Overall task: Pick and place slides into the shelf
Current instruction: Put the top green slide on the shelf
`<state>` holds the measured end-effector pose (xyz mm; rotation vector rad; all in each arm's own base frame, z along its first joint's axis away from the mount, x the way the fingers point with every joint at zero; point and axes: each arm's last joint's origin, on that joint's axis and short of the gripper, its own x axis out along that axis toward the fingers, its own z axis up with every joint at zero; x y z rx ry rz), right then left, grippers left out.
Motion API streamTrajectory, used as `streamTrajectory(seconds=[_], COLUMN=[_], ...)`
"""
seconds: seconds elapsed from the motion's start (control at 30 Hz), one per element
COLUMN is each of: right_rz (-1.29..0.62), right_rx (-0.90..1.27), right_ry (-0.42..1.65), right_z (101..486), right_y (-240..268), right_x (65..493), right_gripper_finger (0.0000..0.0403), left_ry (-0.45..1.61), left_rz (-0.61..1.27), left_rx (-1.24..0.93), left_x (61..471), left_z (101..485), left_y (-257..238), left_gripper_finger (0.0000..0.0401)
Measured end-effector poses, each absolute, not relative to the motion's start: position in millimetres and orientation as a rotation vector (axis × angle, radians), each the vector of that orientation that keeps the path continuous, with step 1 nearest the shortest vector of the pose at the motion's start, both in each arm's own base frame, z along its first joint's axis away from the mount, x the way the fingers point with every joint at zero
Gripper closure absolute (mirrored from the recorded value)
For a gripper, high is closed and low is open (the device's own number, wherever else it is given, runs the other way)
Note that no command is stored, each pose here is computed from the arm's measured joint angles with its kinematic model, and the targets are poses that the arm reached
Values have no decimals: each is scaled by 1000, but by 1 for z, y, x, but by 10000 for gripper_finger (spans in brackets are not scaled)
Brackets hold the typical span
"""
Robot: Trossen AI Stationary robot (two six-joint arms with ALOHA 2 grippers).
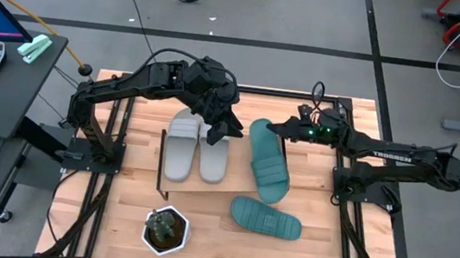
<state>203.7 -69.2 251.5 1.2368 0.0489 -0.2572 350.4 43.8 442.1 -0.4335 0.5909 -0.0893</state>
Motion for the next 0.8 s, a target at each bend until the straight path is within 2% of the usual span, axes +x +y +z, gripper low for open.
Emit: streamTrajectory(seconds=[0.8], right_rz=[-411], right_rx=[1189], right_ry=[81], right_z=[250], right_y=[-35], right_x=[196], right_gripper_finger=[334], left_ry=[589], left_rz=[-92], left_rx=[-426], left_x=[350], left_z=[442], left_y=[44], left_gripper_finger=[262])
